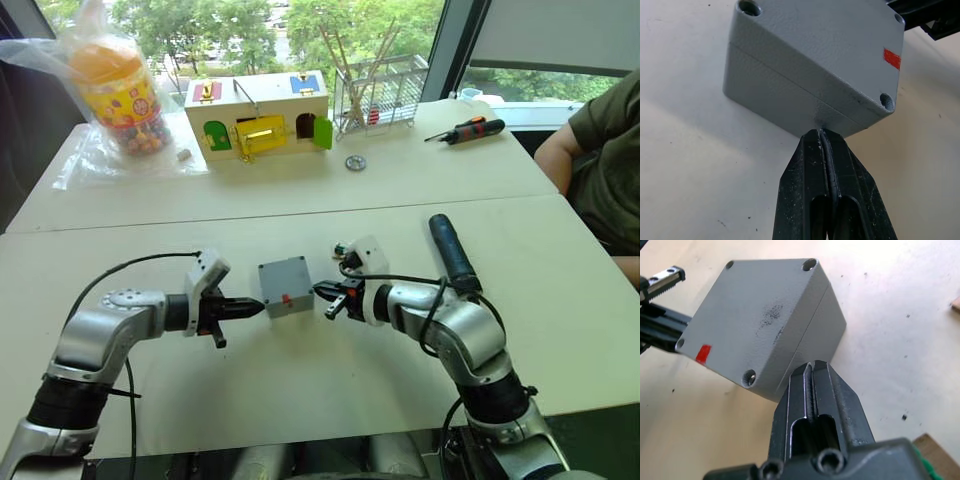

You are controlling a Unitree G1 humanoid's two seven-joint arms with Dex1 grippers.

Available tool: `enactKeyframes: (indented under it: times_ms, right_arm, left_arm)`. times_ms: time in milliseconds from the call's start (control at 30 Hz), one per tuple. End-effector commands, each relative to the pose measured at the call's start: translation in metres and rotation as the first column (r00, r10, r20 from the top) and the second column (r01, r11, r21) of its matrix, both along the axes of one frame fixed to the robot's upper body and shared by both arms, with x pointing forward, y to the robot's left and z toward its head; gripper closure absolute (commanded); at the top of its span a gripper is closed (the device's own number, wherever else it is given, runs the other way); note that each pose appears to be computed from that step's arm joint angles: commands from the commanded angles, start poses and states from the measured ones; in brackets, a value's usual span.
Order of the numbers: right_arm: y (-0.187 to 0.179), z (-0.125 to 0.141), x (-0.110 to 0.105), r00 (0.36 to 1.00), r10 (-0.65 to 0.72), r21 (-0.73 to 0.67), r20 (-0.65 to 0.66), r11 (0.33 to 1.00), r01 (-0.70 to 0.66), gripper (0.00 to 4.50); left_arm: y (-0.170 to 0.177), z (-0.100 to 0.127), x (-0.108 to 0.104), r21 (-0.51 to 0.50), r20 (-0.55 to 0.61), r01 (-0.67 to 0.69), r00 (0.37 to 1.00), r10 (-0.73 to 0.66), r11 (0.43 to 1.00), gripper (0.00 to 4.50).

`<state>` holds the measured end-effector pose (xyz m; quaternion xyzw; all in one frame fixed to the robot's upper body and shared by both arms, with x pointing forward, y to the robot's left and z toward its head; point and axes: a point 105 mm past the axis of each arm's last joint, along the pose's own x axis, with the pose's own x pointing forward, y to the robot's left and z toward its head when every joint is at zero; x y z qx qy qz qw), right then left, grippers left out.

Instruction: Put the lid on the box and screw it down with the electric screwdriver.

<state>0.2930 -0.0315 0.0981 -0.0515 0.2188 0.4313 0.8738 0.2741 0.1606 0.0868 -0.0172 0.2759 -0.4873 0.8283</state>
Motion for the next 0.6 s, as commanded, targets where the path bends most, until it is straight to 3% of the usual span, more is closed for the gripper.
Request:
enactKeyframes:
  times_ms: [33,600]
  right_arm:
    - [0.013,0.014,-0.006,0.997,0.073,0.044,0.036,0.996,-0.074,4.49]
    - [0.018,0.006,-0.029,0.991,0.128,0.050,-0.027,0.991,-0.127,4.49]
  left_arm:
    - [-0.006,0.012,0.005,-0.033,0.063,0.001,0.998,0.001,0.999,4.50]
    - [0.001,0.016,0.021,-0.015,0.118,-0.030,0.992,0.032,0.999,4.50]
